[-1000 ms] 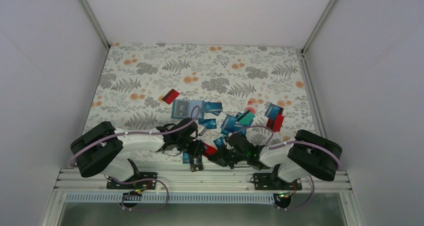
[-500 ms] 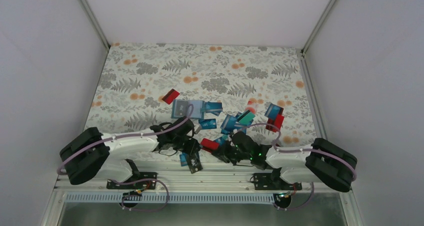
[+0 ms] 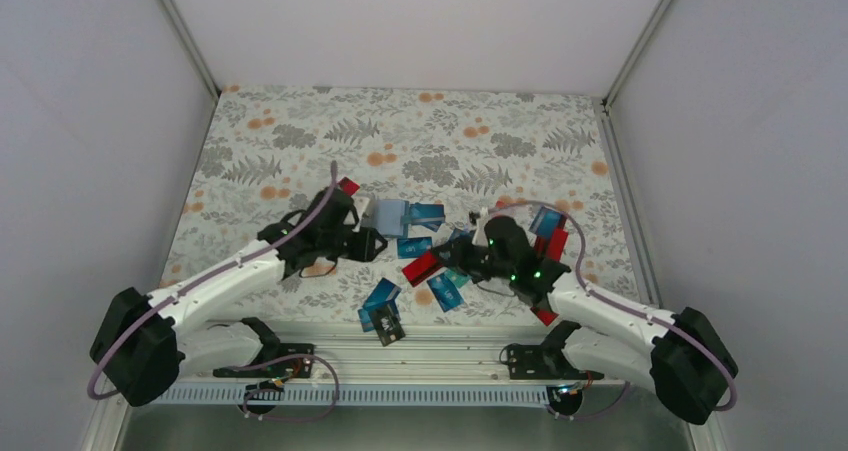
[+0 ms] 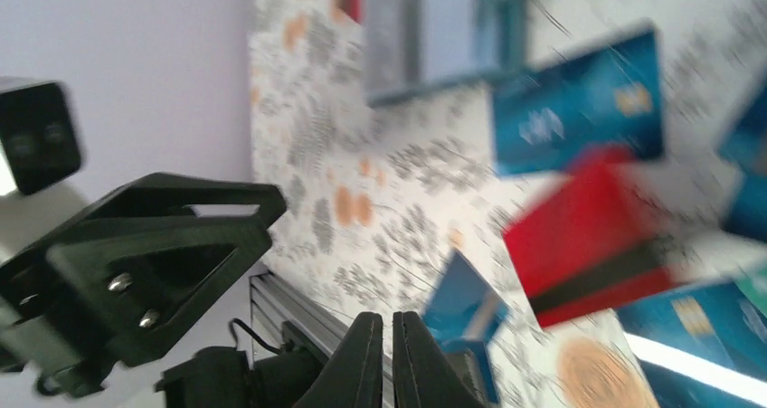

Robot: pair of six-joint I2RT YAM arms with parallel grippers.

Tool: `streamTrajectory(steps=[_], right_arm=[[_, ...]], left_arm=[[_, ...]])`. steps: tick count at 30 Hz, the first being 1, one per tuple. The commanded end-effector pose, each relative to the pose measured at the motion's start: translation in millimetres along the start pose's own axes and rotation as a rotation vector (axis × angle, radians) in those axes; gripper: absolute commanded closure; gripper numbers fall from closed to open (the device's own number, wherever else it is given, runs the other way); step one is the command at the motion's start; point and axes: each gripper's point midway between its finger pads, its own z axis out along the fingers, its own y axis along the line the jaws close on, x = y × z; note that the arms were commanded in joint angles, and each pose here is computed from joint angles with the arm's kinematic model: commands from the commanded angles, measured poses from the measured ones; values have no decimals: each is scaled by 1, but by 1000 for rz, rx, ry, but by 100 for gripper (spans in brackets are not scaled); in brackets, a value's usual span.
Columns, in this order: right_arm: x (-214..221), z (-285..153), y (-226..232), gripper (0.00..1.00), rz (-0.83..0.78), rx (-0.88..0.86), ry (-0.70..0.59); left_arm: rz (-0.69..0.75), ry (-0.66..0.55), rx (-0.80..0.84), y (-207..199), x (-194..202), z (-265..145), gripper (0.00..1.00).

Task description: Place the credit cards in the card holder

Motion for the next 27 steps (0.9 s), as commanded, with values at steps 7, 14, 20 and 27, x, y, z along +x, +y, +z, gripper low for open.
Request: streamTrajectory(steps=[7, 14, 20, 27], right_arm=[[-41, -11, 66, 96, -371, -84, 50], [-5, 22, 27, 90, -352, 39, 261], [78, 36, 2, 64, -319, 80, 460], [126, 42, -19, 47, -286, 130, 550]], left_arm=[[39, -157, 162, 7, -73, -50, 56], [7, -35, 121, 27, -42, -29, 51], [-40, 82, 39, 32, -4, -8, 51], [-95, 178, -54, 40, 35, 10, 52]])
